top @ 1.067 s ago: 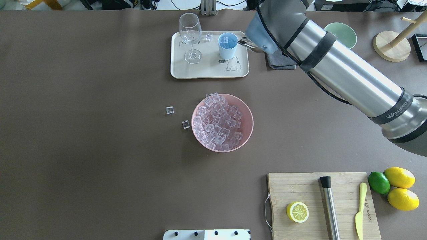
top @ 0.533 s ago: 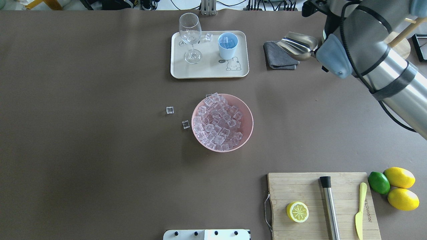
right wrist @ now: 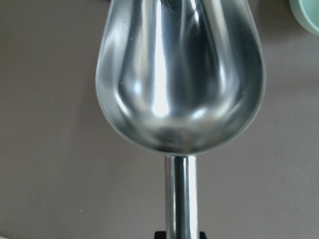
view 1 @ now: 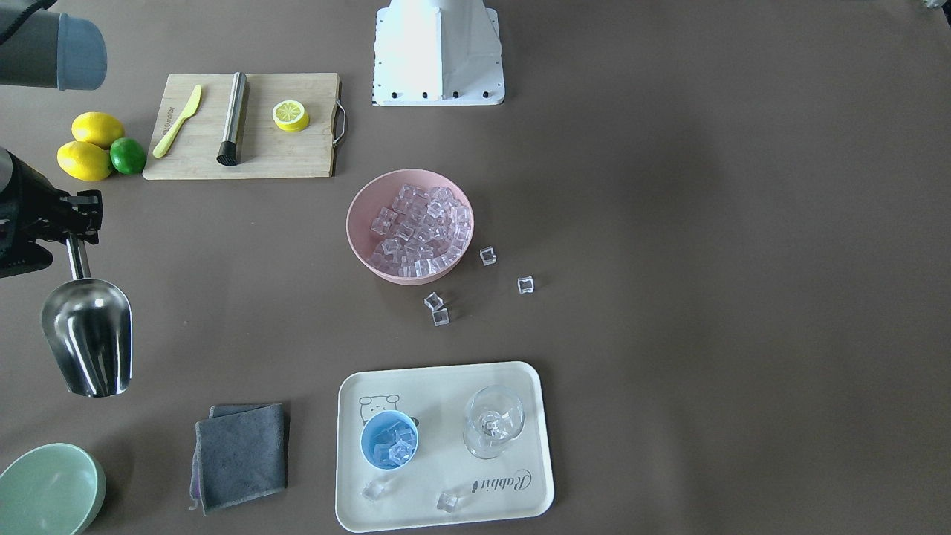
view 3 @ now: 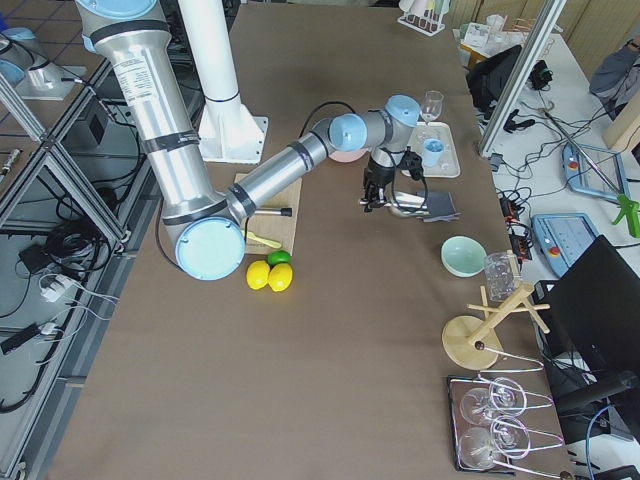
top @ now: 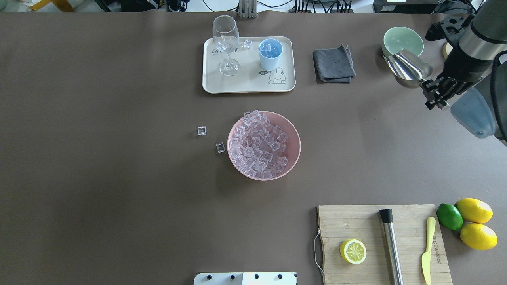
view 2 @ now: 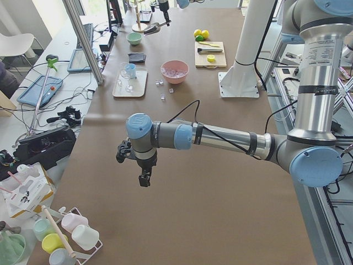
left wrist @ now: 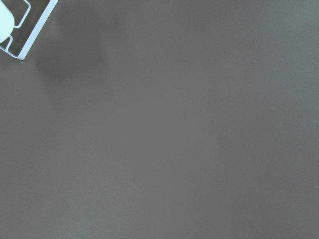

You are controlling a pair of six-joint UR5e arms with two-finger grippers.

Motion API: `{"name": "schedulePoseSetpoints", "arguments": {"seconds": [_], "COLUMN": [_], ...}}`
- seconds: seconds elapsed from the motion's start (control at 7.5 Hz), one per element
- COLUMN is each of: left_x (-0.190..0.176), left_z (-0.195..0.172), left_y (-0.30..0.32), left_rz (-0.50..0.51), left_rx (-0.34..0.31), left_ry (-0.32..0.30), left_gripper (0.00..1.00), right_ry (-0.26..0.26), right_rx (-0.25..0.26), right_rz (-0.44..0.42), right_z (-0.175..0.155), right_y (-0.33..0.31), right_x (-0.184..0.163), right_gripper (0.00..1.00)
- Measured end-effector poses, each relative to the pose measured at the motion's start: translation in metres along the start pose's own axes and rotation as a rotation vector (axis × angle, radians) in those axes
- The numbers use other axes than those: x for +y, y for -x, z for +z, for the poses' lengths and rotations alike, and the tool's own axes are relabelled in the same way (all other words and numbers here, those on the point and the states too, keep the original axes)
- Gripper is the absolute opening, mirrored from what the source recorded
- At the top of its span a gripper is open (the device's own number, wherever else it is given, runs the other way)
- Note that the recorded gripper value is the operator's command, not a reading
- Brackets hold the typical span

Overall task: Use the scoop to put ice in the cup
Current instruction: 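Carry the empty scoop back and lower it onto the table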

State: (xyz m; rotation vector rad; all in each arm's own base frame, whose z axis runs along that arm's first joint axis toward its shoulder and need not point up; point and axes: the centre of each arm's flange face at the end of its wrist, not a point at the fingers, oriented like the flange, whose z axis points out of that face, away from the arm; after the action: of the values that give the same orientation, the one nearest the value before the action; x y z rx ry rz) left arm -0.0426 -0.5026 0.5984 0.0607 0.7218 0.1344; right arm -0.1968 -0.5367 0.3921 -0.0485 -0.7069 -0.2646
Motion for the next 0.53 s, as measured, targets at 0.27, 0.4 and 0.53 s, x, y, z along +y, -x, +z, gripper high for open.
{"name": "schedulePoseSetpoints", "arguments": {"seconds": [0.27,0.4,0.53], "left_x": [0.015,0.019,0.021], "left_z": [-0.006,-0.007,-0.005], "left_y": [0.019,0.024,0.026], "left_rz": [-0.032,-0.027,-0.021], "left_rx": [-0.004,-0.007,-0.008], "left_ry": [-0.021,-0.041,-0.052], "left_gripper": [0.99,0.99,0.99], "right_ry": [-0.014,-0.025,-0.036], "right_rx": [0.002,0.002,0.0], "right_rz": [0.124,0.149,0.162], "right_z": [0.031,0.052,0.072], "right_y": [-0.053,-0.079,-0.105], "right_x": [0.048,0.074,0.099], "right_gripper": [0.0,0.0,0.0]}}
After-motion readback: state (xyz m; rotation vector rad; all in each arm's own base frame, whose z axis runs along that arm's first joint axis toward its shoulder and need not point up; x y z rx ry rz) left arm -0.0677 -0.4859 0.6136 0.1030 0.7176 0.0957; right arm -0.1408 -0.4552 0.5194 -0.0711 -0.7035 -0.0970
